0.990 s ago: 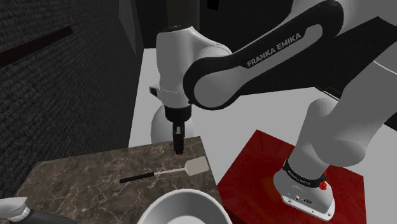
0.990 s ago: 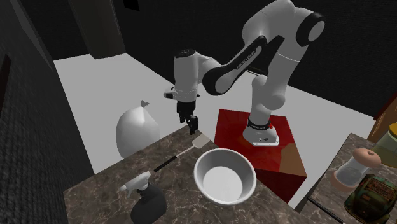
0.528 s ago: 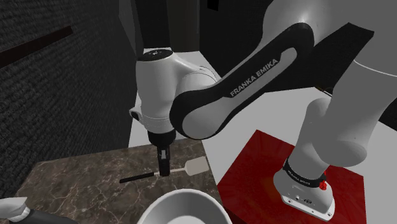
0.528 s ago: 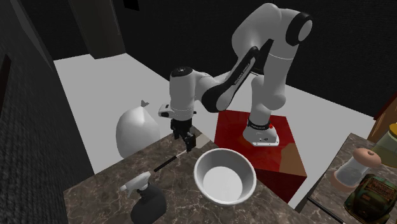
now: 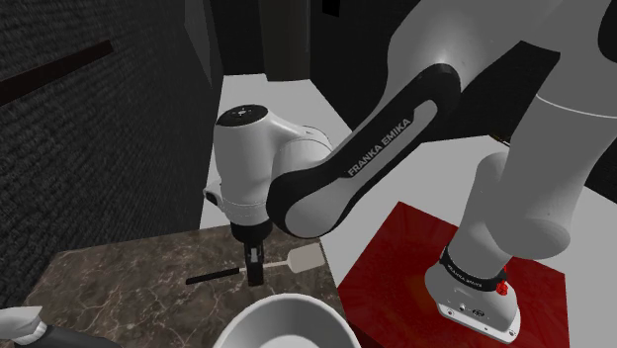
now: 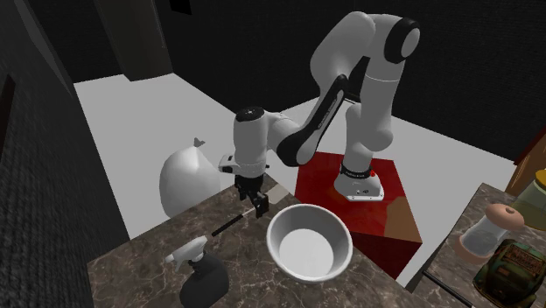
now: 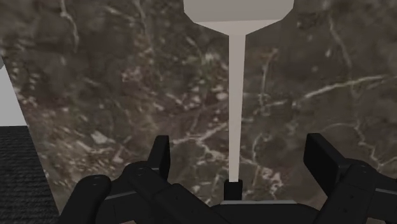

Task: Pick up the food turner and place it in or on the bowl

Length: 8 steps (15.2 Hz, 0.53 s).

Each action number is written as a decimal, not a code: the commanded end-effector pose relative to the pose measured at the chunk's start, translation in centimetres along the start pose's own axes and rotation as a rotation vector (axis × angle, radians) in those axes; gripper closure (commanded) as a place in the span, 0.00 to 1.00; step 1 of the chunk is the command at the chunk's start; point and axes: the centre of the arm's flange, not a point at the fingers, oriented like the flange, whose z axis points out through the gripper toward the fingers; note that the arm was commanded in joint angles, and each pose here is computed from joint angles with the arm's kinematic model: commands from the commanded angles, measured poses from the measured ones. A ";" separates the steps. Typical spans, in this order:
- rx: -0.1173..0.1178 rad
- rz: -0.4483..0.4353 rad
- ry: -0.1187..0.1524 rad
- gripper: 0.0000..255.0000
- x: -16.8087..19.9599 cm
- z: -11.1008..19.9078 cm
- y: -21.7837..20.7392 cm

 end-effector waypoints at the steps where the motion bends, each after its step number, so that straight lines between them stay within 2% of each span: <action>1: 0.000 0.000 0.001 0.00 0.0 0.2 0.0; 6: 0.000 0.000 0.000 0.00 0.0 0.2 0.0; 7: 0.000 0.000 0.000 1.00 0.0 0.2 0.0; 8: 0.000 0.000 0.000 1.00 0.0 0.2 0.0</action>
